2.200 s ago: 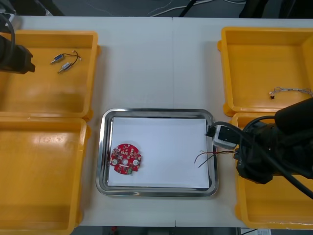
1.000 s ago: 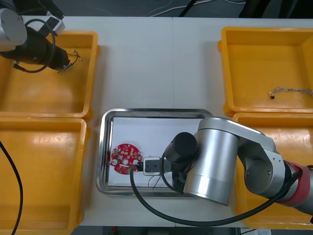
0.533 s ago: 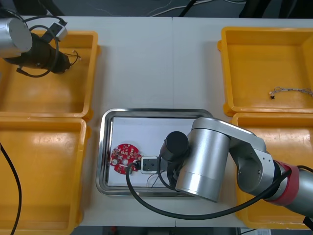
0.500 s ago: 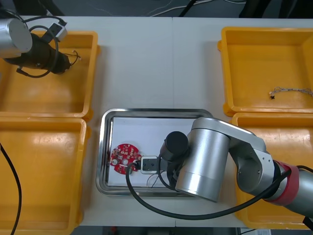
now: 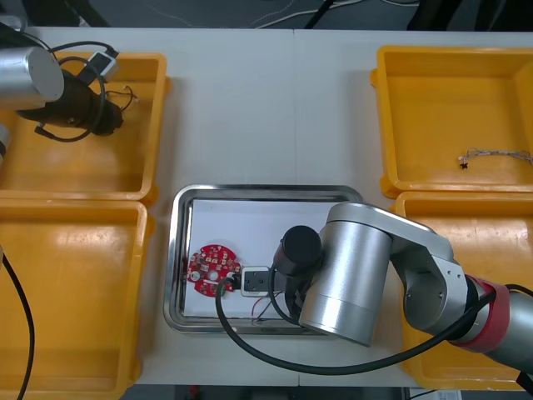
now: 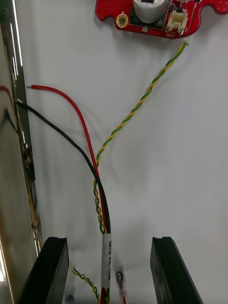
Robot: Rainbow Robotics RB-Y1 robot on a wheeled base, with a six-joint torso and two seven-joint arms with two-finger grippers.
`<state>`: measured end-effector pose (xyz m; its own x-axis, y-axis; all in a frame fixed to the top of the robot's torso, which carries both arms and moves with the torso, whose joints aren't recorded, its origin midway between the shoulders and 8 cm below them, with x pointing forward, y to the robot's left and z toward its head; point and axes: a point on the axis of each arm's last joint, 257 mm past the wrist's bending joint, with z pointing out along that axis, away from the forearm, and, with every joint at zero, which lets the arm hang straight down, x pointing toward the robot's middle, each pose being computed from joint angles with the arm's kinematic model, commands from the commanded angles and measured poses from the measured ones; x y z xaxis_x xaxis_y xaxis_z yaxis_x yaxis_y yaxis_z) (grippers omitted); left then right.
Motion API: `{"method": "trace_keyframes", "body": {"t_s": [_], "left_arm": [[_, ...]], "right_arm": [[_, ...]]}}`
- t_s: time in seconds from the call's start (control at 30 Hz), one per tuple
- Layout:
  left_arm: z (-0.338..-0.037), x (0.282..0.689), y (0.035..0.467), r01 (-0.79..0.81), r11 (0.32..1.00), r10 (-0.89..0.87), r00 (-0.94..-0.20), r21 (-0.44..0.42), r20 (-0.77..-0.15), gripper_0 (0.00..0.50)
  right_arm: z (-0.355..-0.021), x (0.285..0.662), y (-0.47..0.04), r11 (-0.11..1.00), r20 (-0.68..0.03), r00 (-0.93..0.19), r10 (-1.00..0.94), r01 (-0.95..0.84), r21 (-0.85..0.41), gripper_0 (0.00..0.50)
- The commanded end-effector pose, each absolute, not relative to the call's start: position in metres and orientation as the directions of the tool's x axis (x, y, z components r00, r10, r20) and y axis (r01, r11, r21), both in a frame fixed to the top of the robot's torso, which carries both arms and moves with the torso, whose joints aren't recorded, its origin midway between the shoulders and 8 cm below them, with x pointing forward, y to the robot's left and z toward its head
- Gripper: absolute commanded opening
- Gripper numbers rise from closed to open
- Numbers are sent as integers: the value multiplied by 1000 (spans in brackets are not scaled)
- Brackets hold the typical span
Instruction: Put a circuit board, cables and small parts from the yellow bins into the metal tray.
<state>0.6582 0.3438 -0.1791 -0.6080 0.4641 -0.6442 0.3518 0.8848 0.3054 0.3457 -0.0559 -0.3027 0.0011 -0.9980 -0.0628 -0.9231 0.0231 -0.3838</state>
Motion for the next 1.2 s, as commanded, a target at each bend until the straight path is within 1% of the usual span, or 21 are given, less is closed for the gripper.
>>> {"method": "trace_keyframes", "body": {"t_s": [0.03, 0.1, 0.13, 0.2, 0.27, 0.4, 0.57, 0.8, 0.9, 0.93, 1.17, 1.2], "left_arm": [[-147, 675, 315, 416, 826, 558, -514, 380, -651, 500], [-150, 675, 311, 422, 825, 560, -515, 376, -650, 500], [-150, 675, 311, 422, 825, 559, -514, 376, -650, 484], [-150, 675, 311, 423, 824, 561, -513, 378, -649, 426], [-151, 675, 309, 425, 823, 562, -514, 377, -648, 410], [-153, 674, 311, 424, 824, 562, -516, 377, -647, 409], [-156, 674, 310, 427, 820, 567, -516, 381, -642, 409], [-160, 675, 309, 424, 818, 571, -512, 389, -642, 428], [-159, 676, 309, 421, 818, 570, -509, 391, -645, 424], [-158, 676, 309, 419, 819, 569, -506, 392, -648, 414], [-160, 676, 311, 415, 820, 569, -511, 394, -644, 412], [-160, 677, 312, 411, 822, 566, -510, 394, -648, 403]], "right_arm": [[-299, 344, -55, 87, -101, -53, -994, -923, -374, 500], [-293, 344, -56, 97, -109, -61, -992, -925, -366, 500], [-290, 343, -58, 102, -110, -66, -992, -927, -361, 500], [-283, 341, -60, 112, -113, -77, -991, -931, -346, 500], [-277, 340, -63, 120, -121, -85, -989, -936, -331, 500], [-263, 338, -66, 134, -142, -93, -985, -940, -313, 500], [-244, 343, -66, 143, -178, -85, -980, -928, -344, 500], [-224, 348, -72, 198, -224, -127, -966, -923, -330, 500], [-216, 349, -81, 251, -237, -183, -954, -921, -299, 500], [-214, 348, -86, 291, -243, -226, -943, -915, -278, 500], [-183, 359, -93, 453, -352, -354, -866, -854, -256, 500], [-179, 360, -96, 486, -368, -384, -847, -841, -239, 500]]}}
